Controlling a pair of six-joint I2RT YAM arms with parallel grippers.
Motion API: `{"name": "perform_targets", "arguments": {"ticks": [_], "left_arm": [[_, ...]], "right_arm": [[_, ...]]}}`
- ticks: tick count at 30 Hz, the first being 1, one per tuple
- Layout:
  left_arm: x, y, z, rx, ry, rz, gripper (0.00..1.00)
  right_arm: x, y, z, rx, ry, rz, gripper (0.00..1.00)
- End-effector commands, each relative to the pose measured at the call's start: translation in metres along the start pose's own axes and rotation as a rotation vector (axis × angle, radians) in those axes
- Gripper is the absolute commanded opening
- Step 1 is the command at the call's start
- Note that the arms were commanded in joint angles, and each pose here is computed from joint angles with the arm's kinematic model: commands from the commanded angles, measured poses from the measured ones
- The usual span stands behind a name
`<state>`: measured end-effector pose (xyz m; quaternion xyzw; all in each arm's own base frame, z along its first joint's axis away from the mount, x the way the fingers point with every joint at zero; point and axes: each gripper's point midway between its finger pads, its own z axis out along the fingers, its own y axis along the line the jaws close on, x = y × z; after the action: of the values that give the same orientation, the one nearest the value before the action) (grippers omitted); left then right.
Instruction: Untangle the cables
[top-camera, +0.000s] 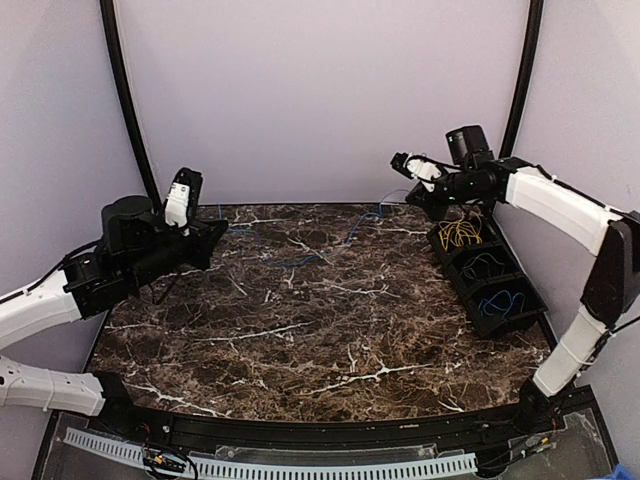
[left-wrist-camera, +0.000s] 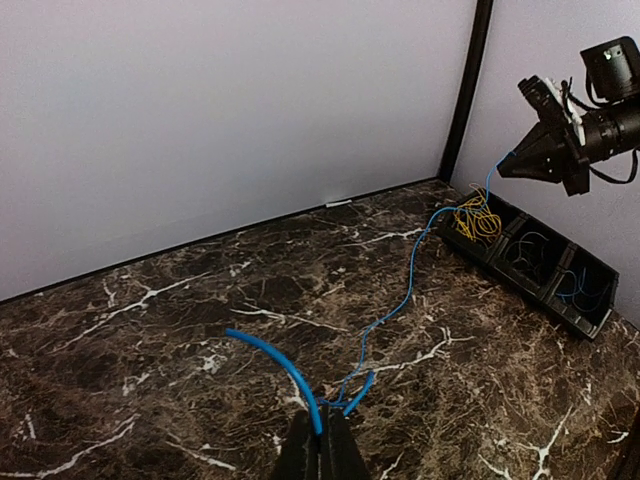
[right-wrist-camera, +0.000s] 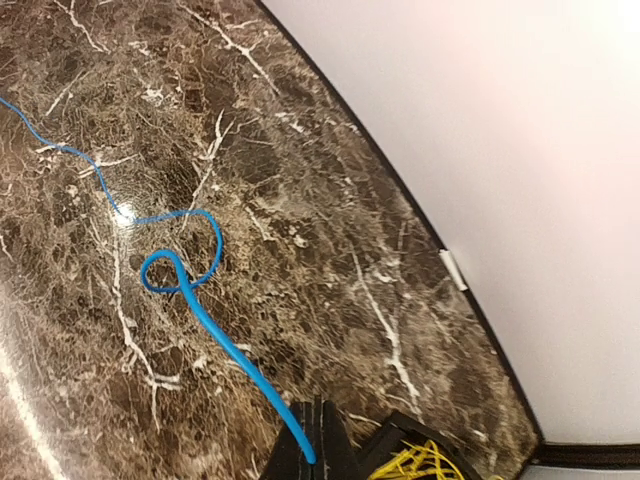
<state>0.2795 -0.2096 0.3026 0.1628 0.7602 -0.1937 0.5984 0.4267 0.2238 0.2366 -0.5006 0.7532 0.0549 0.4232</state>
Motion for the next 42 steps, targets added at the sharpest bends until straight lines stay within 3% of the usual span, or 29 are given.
{"name": "perform_targets", "arguments": {"ticks": [1, 10, 13, 18, 19, 21, 22, 23, 24, 27, 36, 37, 40, 42], "left_arm": [[-0.041, -0.060, 0.013, 0.241, -0.131, -0.016, 0.00], [-0.043, -0.178, 0.077, 0.560, -0.117, 0.047, 0.00], [-0.027, -0.225, 0.099, 0.656, -0.096, 0.042, 0.00], [-0.032, -0.314, 0.109, 0.864, -0.125, 0.000, 0.00], [-0.011, -0.328, 0.120, 0.887, -0.087, -0.004, 0.00], [-0.023, -0.361, 0.124, 0.945, -0.128, -0.018, 0.00], [-0.001, -0.376, 0.132, 0.958, -0.094, -0.016, 0.00], [-0.017, -0.385, 0.132, 0.973, -0.131, -0.031, 0.00], [0.001, -0.396, 0.140, 0.978, -0.102, -0.037, 0.00], [-0.004, -0.411, 0.154, 0.976, -0.131, -0.084, 0.00], [0.054, -0.418, 0.213, 0.869, -0.047, -0.150, 0.00], [0.057, -0.418, 0.214, 0.865, -0.043, -0.156, 0.00], [0.068, -0.416, 0.221, 0.838, -0.024, -0.171, 0.00], [0.072, -0.414, 0.225, 0.821, -0.019, -0.168, 0.00]], "right_arm": [[0.026, 0.004, -0.050, 0.048, 0.078, -0.040, 0.00], [0.110, -0.020, -0.161, 0.299, 0.329, -0.147, 0.00], [0.141, -0.031, -0.190, 0.369, 0.416, -0.173, 0.00], [0.194, -0.041, -0.228, 0.429, 0.579, -0.177, 0.00], [0.203, -0.042, -0.233, 0.425, 0.605, -0.175, 0.00], [0.221, -0.043, -0.241, 0.419, 0.650, -0.173, 0.00], [0.230, -0.042, -0.243, 0.414, 0.674, -0.171, 0.00], [0.237, -0.042, -0.245, 0.409, 0.691, -0.173, 0.00], [0.243, -0.042, -0.245, 0.402, 0.700, -0.165, 0.00], [0.259, -0.036, -0.236, 0.360, 0.714, -0.138, 0.00], [0.296, -0.003, -0.182, 0.182, 0.668, -0.044, 0.00], [0.302, 0.001, -0.176, 0.160, 0.674, -0.021, 0.03], [0.309, 0.020, -0.158, 0.040, 0.641, 0.065, 0.26], [0.306, 0.027, -0.151, -0.021, 0.615, 0.120, 0.34]]}}
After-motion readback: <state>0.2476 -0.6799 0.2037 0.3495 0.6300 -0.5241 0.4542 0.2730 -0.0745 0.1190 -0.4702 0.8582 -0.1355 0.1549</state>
